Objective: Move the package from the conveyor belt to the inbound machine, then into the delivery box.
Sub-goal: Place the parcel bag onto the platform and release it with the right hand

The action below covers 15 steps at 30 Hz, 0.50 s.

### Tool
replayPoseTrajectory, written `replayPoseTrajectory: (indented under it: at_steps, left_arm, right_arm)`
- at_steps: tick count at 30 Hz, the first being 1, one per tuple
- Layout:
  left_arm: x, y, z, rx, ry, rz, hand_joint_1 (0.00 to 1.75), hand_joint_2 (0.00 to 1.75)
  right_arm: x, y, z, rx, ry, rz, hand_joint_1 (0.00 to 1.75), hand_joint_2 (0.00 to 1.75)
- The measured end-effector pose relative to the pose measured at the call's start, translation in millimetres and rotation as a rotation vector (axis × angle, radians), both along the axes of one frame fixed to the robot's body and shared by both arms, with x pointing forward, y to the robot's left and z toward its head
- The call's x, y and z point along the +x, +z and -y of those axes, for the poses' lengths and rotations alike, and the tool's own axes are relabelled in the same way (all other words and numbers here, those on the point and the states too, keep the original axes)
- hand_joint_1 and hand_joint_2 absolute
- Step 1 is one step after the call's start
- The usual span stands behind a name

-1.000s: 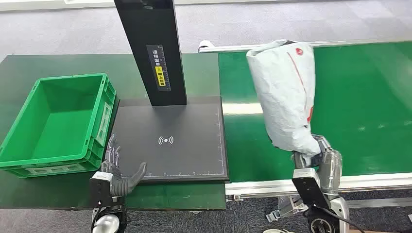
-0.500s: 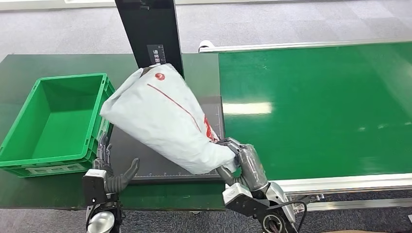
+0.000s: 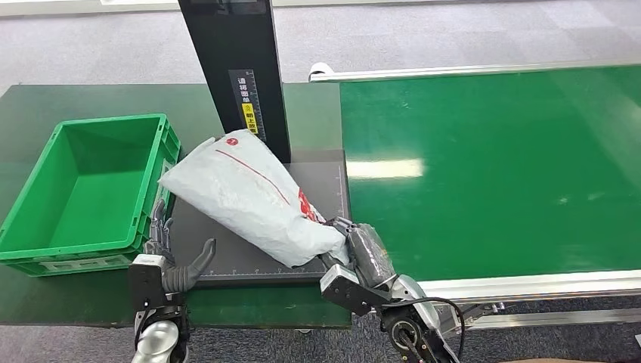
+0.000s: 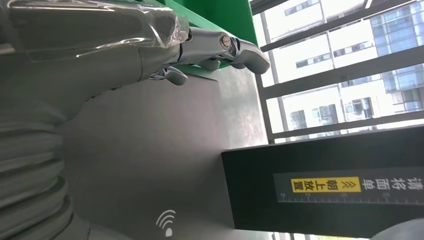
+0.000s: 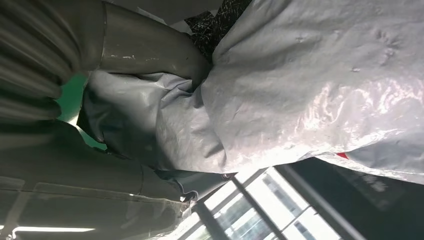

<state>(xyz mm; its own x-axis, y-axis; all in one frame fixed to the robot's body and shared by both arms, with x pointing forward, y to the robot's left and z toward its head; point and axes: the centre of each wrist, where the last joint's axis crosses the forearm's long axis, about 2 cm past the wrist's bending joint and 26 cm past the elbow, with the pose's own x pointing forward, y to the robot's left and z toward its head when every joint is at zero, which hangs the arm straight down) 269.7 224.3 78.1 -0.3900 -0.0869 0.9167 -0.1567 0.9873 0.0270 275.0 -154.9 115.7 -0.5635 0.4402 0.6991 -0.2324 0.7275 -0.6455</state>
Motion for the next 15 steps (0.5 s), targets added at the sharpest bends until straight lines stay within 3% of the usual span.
replayPoseTrajectory:
  at_steps: [6, 11, 13, 15]
  left_arm:
    - [-1.2, -1.2, -1.3, 0.004, 0.008, -0.02, 0.0, 1.75]
    - [-2.6, -2.2, -0.7, 0.002, 0.009, -0.027, 0.0, 1.75]
    - [-3.3, -2.8, -0.7, 0.003, 0.009, -0.03, 0.0, 1.75]
    - [-3.8, -3.3, -1.0, 0.004, 0.012, -0.031, 0.0, 1.75]
  right_arm:
    - [8.8, -6.4, 18.4, -0.053, -0.196, 0.01, 1.75, 1.75]
    - [13.0, -12.4, 33.4, -0.074, -0.261, -0.008, 1.75, 1.75]
    - [14.6, -14.4, 39.4, -0.082, -0.288, -0.012, 0.87, 1.75]
    - [17.4, -16.9, 46.5, -0.091, -0.312, -0.025, 0.0, 0.87]
